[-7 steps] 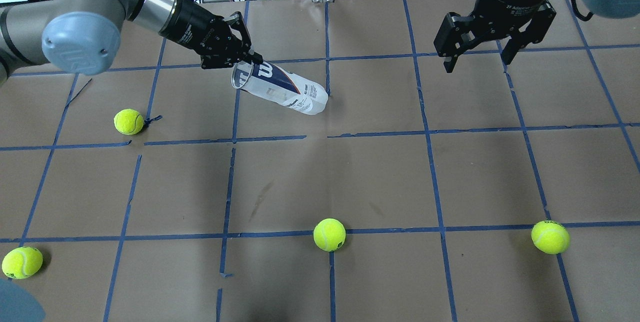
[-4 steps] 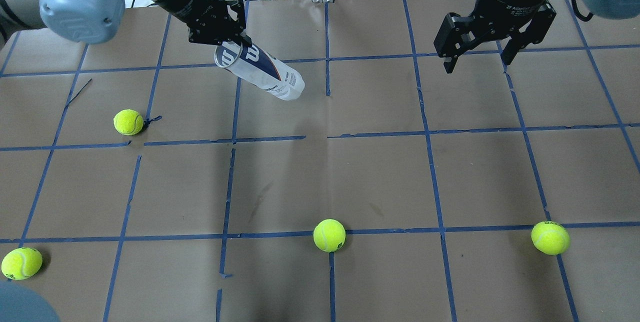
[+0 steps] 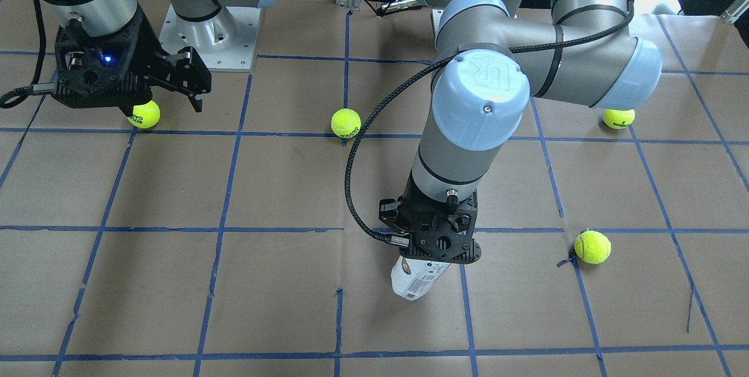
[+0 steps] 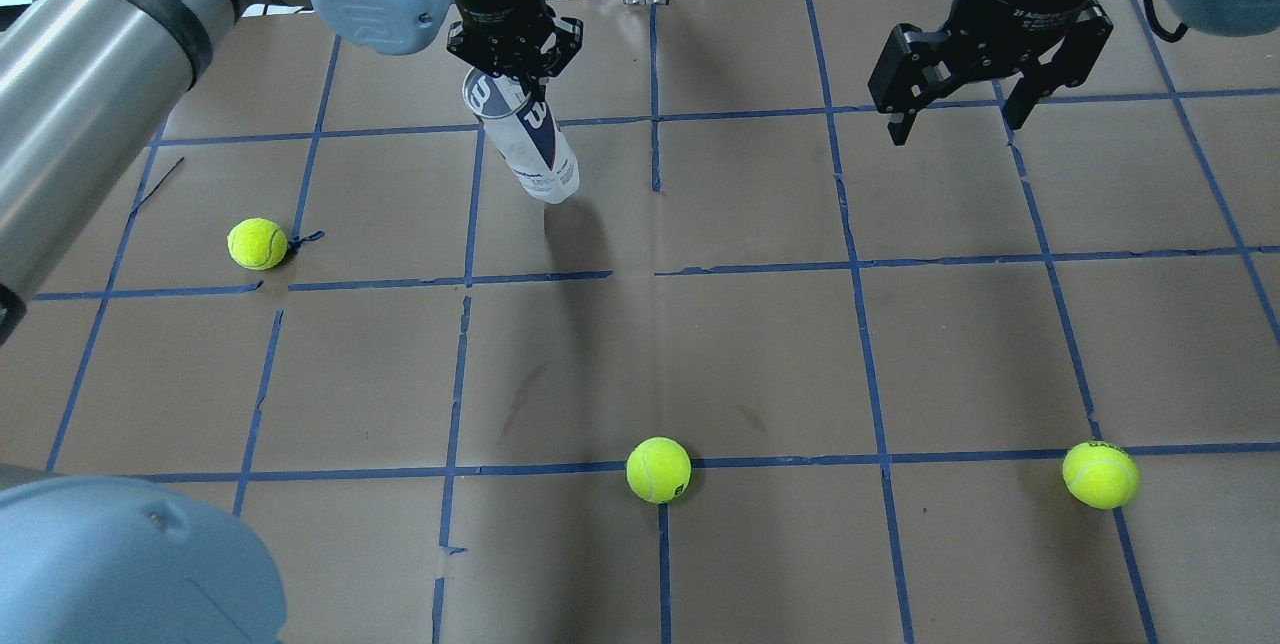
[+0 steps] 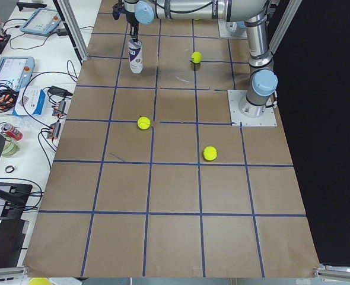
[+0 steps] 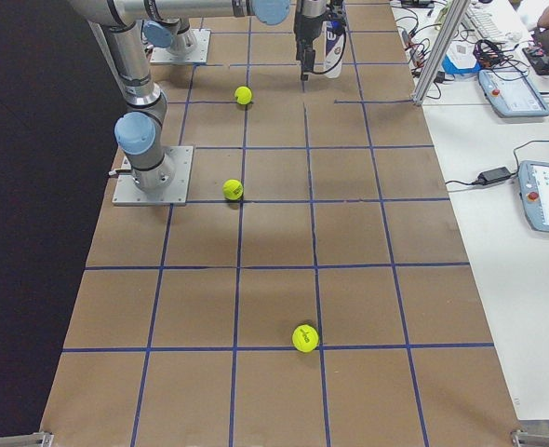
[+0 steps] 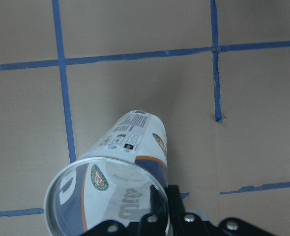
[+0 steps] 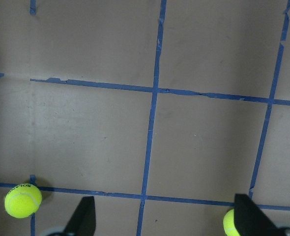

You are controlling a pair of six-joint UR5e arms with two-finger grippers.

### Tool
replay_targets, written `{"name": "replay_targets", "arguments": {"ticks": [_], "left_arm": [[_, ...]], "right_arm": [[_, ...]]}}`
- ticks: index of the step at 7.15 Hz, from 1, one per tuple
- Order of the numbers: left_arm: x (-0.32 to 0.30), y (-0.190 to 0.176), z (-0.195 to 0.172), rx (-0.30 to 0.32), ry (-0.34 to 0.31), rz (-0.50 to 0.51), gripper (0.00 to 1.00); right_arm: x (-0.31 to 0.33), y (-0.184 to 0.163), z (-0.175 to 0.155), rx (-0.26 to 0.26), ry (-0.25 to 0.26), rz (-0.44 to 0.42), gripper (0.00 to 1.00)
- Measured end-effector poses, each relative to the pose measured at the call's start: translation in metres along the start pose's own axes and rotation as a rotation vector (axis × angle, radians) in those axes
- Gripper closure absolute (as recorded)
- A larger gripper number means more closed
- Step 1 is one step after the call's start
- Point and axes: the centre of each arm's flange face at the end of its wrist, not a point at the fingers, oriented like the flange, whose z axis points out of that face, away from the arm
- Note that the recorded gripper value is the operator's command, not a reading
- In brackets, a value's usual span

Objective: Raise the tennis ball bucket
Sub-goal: 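Lift the can's open end with the left gripper, tilting it upright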

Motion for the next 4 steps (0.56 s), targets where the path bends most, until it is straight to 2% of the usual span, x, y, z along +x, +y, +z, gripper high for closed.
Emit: {"name": "replay_targets", "arguments": {"ticks": [1,2,4], "left_arm": [[0.0054,0.0009,0.0059,-0.012,-0.004,0.029,0.88],[0.0081,0.0013,0.0085,-0.017,-0.006,0.046,0.69],[0.0105,0.0015,0.0096,-0.019,-0.004,0.056,0.58]], "right_arm": [[0.0017,-0.0002,0.0001,-0.001,0.0,0.002,0.0],[0.0022,-0.0003,0.0001,-0.001,-0.002,0.003,0.0],[0.0021,-0.0003,0.0001,0.0,-0.003,0.003,0.0]]}}
